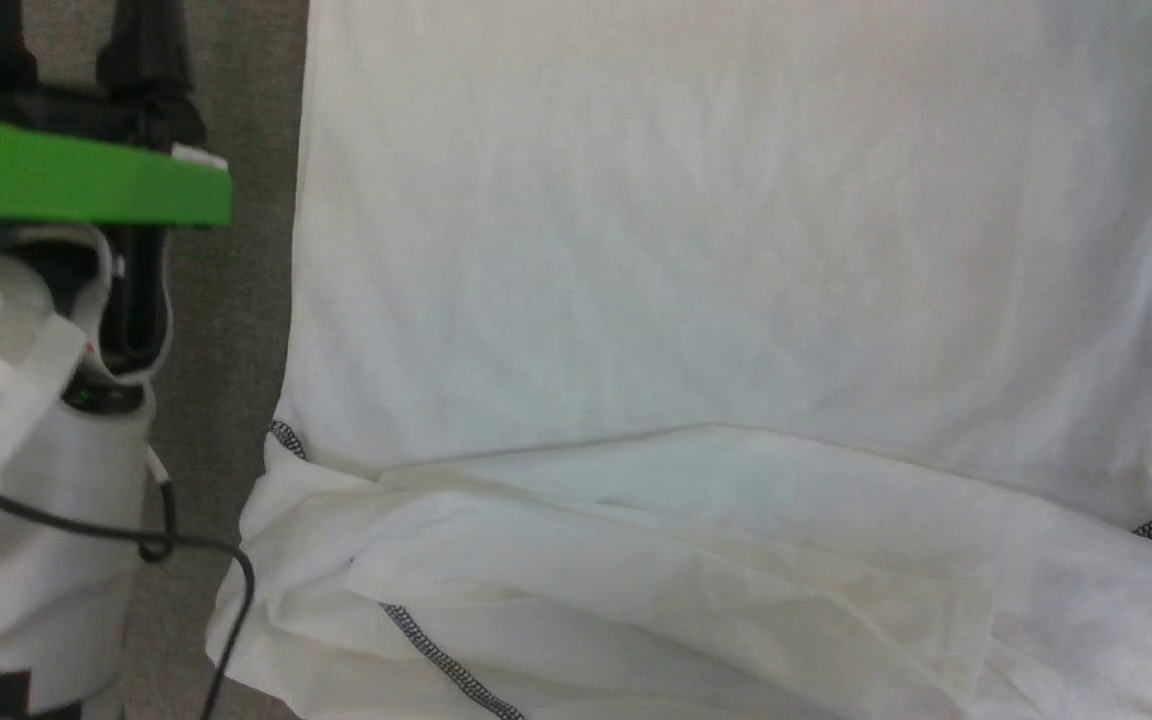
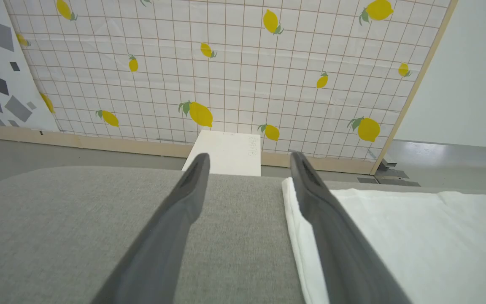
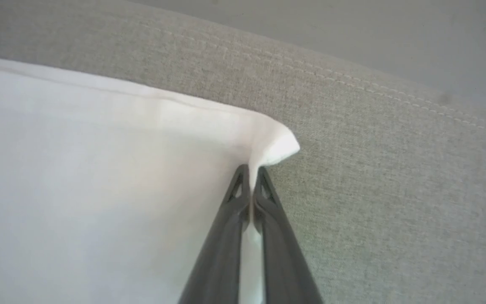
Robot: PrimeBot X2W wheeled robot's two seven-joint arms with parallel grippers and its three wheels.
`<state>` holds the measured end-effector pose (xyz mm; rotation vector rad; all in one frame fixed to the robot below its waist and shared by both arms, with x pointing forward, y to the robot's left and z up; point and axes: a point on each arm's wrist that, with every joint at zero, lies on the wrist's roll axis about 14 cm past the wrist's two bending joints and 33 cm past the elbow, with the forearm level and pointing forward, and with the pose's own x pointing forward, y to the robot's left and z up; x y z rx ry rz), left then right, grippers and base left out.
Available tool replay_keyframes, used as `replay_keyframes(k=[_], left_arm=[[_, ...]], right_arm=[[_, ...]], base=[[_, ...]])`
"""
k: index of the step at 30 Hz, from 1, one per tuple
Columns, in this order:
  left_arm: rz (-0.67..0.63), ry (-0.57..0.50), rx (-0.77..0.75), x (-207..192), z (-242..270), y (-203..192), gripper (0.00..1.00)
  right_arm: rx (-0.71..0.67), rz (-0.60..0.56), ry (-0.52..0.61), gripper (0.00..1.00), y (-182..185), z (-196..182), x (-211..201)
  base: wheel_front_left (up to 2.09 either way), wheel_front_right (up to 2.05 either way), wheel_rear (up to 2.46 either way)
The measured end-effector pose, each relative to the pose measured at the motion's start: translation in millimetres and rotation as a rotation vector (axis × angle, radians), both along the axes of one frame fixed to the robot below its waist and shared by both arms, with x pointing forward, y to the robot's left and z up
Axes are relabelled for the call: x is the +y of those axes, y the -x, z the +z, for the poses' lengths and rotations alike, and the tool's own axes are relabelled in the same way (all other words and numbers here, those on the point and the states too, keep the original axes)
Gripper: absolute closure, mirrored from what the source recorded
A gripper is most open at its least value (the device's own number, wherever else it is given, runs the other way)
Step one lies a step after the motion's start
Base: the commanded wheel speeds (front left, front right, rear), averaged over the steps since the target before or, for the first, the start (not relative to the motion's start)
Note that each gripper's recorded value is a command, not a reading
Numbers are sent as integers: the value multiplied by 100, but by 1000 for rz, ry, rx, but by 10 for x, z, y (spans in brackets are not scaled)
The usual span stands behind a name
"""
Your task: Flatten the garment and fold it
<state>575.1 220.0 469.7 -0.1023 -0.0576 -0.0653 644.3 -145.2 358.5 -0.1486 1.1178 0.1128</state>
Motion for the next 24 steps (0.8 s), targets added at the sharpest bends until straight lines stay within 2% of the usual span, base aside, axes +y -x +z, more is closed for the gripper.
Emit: replay_keyframes(k=[4, 6, 9, 13, 17, 20, 23, 24], left_arm=[[-84, -12, 68, -102, 135, -445, 0], [-122, -32, 179, -176, 60, -647, 0], [-175, -85, 429, -305, -251, -789, 0], [-222, -121, 729, -435, -629, -756, 0], [-192, -130, 969, -424, -901, -641, 0], [-168, -74, 1076, -467, -1008, -574, 0], [-154, -73, 1135, -475, -1056, -537, 0], [-151, -63, 1148, -479, -1070, -526, 40]], right_arm=[[-22, 7, 5, 100, 2, 42, -30], [-31, 11, 4, 100, 8, 59, -40], [-63, 12, -7, 100, -7, 96, -43], [-58, 14, -2, 100, 29, 73, -64], [-55, 15, 6, 100, 46, 45, -101], [-56, 16, 2, 100, 43, 12, -107], [-57, 18, 2, 100, 31, -7, -110], [-59, 18, 0, 100, 22, -8, -112]], base=[[0, 0, 0], [0, 0, 0], [0, 0, 0], [0, 0, 0], [0, 0, 0], [0, 0, 0], [0, 0, 0], [0, 0, 0]])
